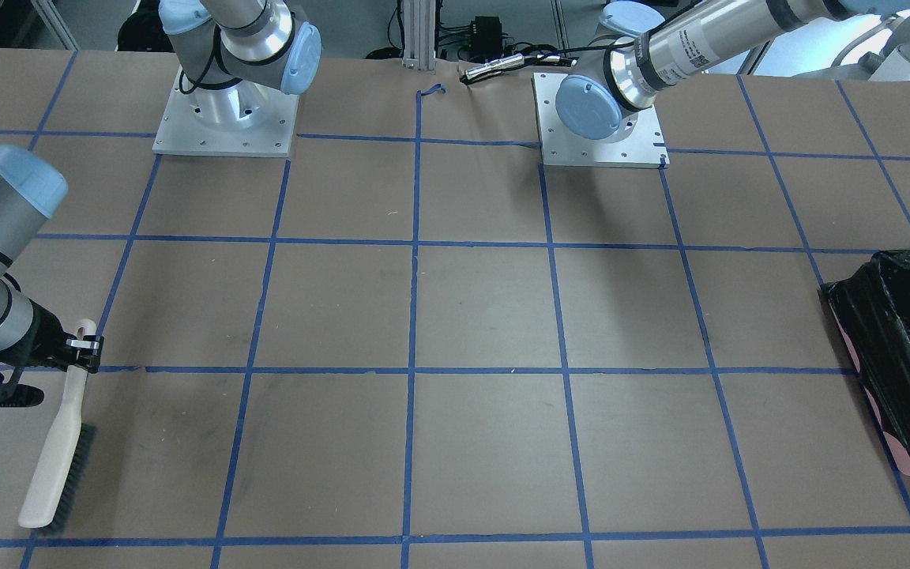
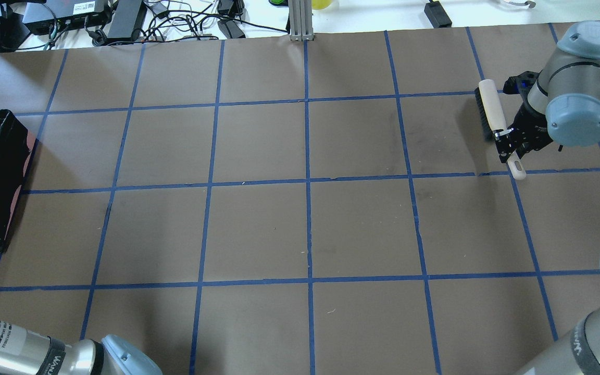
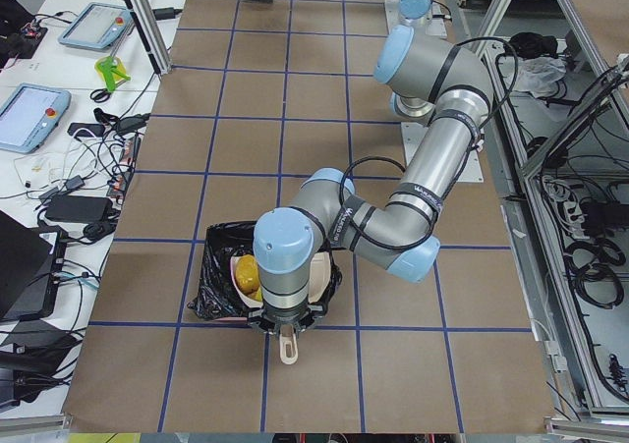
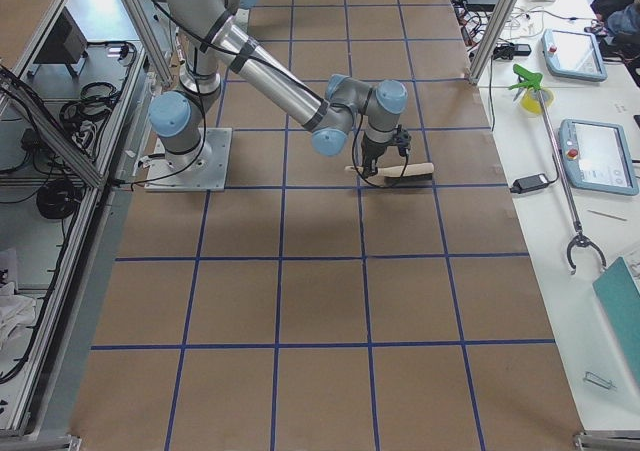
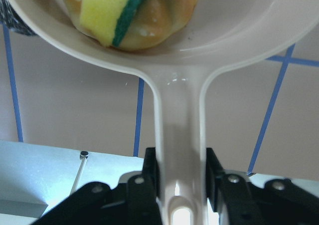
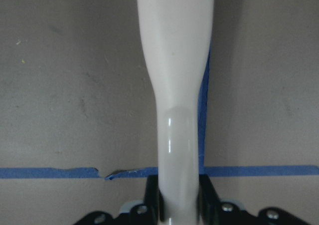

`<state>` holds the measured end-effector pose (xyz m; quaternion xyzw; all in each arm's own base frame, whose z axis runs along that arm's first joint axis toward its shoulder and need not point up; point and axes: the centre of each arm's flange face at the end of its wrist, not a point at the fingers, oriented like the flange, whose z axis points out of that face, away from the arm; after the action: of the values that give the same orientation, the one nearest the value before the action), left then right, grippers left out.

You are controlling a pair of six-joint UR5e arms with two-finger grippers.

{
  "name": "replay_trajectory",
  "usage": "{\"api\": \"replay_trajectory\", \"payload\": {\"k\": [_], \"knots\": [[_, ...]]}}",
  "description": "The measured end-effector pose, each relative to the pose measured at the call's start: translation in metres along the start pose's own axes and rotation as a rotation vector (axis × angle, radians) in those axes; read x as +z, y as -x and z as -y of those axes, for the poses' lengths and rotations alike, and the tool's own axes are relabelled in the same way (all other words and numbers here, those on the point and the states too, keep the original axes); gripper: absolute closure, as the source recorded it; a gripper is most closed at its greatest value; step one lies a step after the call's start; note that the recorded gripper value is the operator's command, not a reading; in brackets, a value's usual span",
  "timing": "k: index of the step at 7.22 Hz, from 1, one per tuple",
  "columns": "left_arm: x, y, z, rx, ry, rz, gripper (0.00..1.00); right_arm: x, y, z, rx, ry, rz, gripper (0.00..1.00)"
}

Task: Sweep and dump trash into bin
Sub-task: 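Tip the dustpan over the bin with left gripper while right sets brush down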

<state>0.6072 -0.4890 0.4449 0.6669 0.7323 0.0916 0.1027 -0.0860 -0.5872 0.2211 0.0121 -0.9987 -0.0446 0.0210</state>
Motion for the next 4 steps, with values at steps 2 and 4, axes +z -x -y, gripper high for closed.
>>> {"api": "replay_trajectory", "payload": {"k": [2, 4], "knots": [[-0.007, 0.015, 0.009, 0.092, 0.088, -0.026, 0.84, -0.013, -0.004, 0.004, 0.0, -0.013, -0.016, 0.0], [-0.019, 0.036, 0.028, 0.164, 0.158, -0.037, 0.8, -0.029, -0.004, 0.002, 0.004, -0.005, -0.015, 0.0]]}}
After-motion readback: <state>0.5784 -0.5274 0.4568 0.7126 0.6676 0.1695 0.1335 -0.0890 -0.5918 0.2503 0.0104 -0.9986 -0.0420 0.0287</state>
